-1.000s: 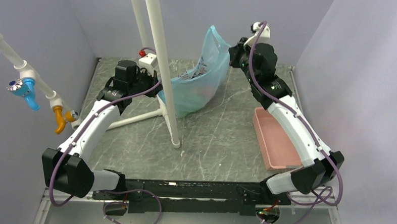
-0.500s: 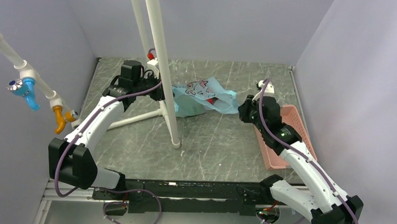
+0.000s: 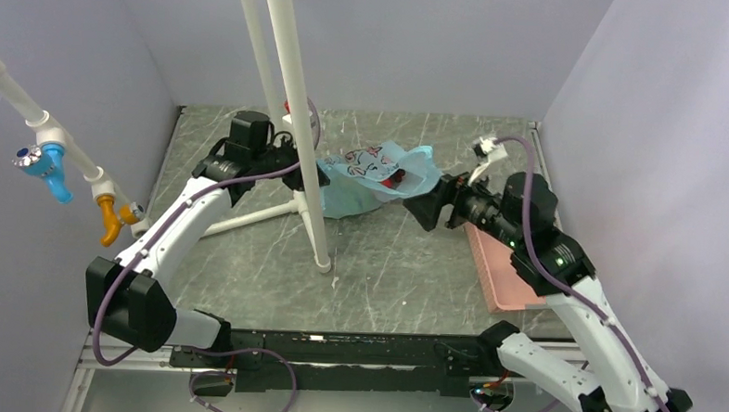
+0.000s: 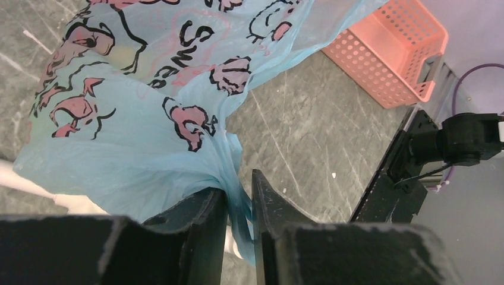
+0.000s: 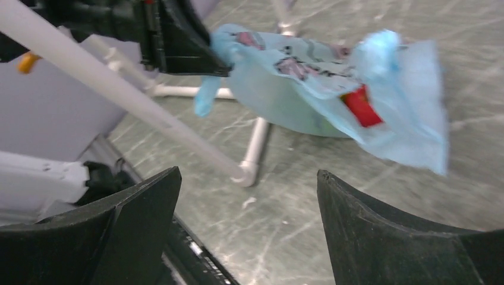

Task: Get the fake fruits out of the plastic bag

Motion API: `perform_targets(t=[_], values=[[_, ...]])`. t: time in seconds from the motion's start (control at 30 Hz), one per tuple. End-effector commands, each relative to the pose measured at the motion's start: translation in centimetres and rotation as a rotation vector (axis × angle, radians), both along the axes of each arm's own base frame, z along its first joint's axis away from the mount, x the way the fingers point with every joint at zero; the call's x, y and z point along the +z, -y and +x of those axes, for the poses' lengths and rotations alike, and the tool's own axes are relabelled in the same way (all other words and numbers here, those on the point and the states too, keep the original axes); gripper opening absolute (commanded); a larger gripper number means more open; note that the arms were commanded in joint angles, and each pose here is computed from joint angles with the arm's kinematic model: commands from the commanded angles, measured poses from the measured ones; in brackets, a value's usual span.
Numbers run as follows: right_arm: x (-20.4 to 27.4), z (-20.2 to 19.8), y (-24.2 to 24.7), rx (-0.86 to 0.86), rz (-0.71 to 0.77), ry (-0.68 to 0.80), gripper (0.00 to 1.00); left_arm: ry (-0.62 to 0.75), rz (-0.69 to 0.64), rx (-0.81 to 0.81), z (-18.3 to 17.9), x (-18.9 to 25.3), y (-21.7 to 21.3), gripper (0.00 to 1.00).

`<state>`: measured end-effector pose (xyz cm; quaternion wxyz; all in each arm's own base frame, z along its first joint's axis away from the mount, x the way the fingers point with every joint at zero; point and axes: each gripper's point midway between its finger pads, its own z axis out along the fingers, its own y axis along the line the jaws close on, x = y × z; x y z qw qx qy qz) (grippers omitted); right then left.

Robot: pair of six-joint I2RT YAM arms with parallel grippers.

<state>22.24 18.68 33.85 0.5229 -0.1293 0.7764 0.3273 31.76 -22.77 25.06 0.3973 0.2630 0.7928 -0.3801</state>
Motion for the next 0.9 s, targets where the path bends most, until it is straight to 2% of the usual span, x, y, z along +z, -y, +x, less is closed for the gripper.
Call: perform_targets(t=[0.0, 0.07, 0.1, 0.17, 0.23, 0.33, 0.43, 0.57, 0.73, 0.87], values=[[-0.7, 1.1, -5.3, 0.187, 0.07, -0.068, 0.83, 0.094, 0.102, 0.021, -0.5, 2.1, -0.2, 0.26], [-1.6, 3.6, -6.3, 0.147, 0.084, -0.062, 0.73, 0.075, 0.155, 0.037, -0.8, 1.3, -0.2, 0.2], [-2.1, 4.7, -6.7, 0.134, 0.086, -0.051, 0.61, 0.09, 0.198, 0.033, -0.7, 0.9, -0.4, 0.13], [-3.3, 6.6, -7.4, 0.097, 0.083, -0.041, 0.49, 0.092, 0.259, 0.041, -0.5, 0.2, -0.9, 0.0], [-4.5, 8.4, -7.8, 0.043, 0.025, -0.031, 0.38, 0.097, 0.297, 0.045, -0.4, 0.1, -1.4, 0.0], [-7.5, 11.3, -7.9, -0.083, -0.133, -0.001, 0.36, 0.131, 0.316, 0.07, -0.4, 0.7, -2.3, 0.0], [-9.6, 13.6, -7.0, -0.196, -0.209, 0.005, 0.35, 0.186, 0.288, 0.067, -1.0, 2.2, -2.4, 0.0], [-10.5, 15.1, -6.2, -0.28, -0.223, 0.028, 0.35, 0.251, 0.25, 0.063, -1.6, 3.6, -2.4, 0.0], [-11.8, 17.6, -5.1, -0.338, -0.208, -0.009, 0.35, 0.226, 0.22, 0.02, -2.0, 3.5, -1.5, 0.0], [-13.0, 17.8, -7.7, -0.258, -0.21, -0.005, 0.37, 0.199, 0.208, 0.022, -1.7, 2.9, -1.1, 0.0]])
